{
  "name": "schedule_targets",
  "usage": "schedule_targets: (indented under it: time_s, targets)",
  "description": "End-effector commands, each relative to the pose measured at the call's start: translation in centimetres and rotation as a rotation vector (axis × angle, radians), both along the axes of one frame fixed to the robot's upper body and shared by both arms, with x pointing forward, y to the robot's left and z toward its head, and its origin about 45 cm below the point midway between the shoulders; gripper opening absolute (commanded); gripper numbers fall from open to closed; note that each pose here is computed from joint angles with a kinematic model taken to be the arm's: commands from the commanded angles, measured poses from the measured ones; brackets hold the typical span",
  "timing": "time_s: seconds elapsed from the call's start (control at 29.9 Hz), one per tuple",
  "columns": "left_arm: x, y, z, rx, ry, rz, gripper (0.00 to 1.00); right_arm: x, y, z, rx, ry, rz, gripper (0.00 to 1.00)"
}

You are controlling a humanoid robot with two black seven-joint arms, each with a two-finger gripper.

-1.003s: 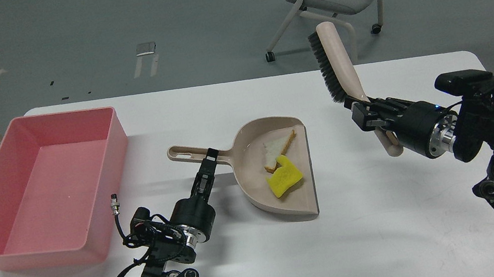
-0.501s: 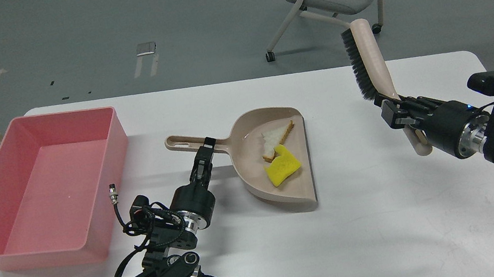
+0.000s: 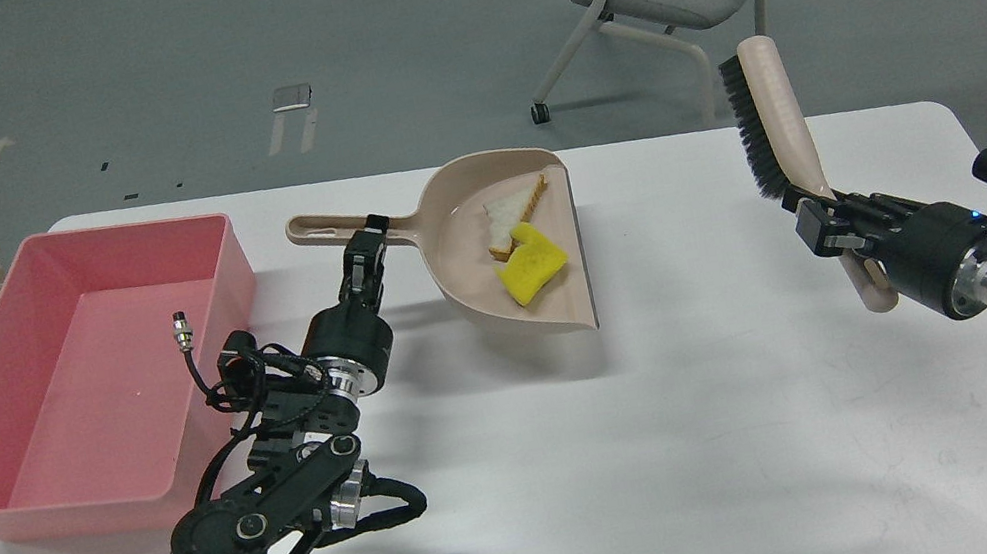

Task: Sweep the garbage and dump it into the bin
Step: 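Lift the dustpan with the left gripper over the pink bin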

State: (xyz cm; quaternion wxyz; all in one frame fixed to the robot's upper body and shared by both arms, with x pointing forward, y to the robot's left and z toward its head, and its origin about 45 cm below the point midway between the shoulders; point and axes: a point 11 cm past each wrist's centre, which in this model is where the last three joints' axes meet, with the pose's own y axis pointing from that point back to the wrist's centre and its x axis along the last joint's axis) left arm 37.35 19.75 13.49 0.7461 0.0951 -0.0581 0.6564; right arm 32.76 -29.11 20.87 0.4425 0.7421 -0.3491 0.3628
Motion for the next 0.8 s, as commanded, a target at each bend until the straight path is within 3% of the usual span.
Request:
schedule_targets:
  time_s: [0.0,0.33,0.77]
  targets:
    - [0.5,1.2,0.4,0.014,-0.007,0.014,0.0,-0.4,-0.1,-0.3,0.001,0.009,-0.003,0.21]
    - [0.5,5.2,0.6,0.039,0.02,-0.044,0.0,-0.7,0.2,-0.6,0.006,0.015,0.002,0.21]
    - [1.7,8.1,2.4,-0.061,0.03,-0.006,0.0,-1.7,0.0,-1.7,0.01,0.049,-0.005,0.21]
